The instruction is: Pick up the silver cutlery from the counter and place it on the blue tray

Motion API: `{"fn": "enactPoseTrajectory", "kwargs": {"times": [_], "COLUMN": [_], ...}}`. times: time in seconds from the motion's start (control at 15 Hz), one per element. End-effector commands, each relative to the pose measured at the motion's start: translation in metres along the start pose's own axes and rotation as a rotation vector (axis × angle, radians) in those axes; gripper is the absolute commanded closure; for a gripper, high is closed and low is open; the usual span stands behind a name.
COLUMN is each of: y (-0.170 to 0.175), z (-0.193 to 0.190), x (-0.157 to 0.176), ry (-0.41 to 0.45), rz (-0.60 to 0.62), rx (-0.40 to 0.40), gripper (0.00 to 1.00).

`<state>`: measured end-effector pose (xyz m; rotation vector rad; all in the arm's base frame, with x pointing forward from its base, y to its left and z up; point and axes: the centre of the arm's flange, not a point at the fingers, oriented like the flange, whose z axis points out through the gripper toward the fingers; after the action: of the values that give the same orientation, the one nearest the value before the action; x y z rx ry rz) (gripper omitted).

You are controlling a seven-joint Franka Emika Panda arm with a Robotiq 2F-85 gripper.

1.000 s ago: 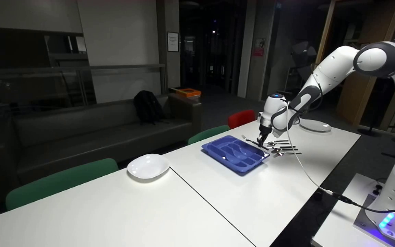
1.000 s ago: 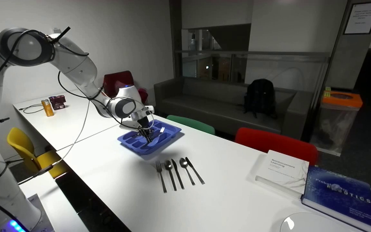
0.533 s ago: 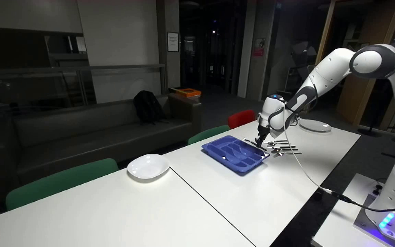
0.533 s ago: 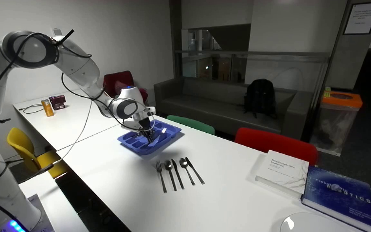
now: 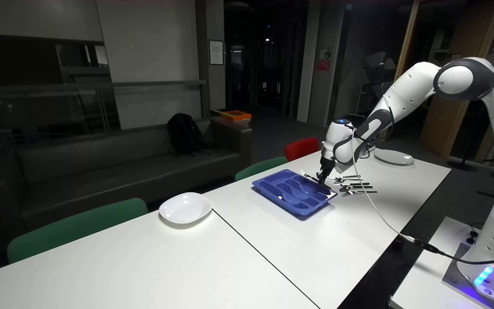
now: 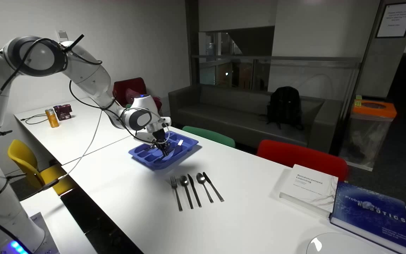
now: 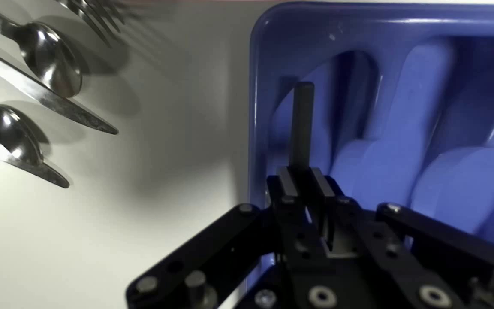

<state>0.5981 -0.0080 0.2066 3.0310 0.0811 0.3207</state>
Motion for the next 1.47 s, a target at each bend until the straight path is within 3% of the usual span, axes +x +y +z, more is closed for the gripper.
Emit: {"fn": "enactPoseTrajectory", "kwargs": {"times": [0.0, 1.4], "y": [-0.008, -0.006], "z": [0.002, 0.024], "x": [0.01, 0.008], "ry": [0.01, -0.017], "rz": [0.027, 0.012], "rx": [0.011, 0.005], "gripper": [0.97, 0.97]}}
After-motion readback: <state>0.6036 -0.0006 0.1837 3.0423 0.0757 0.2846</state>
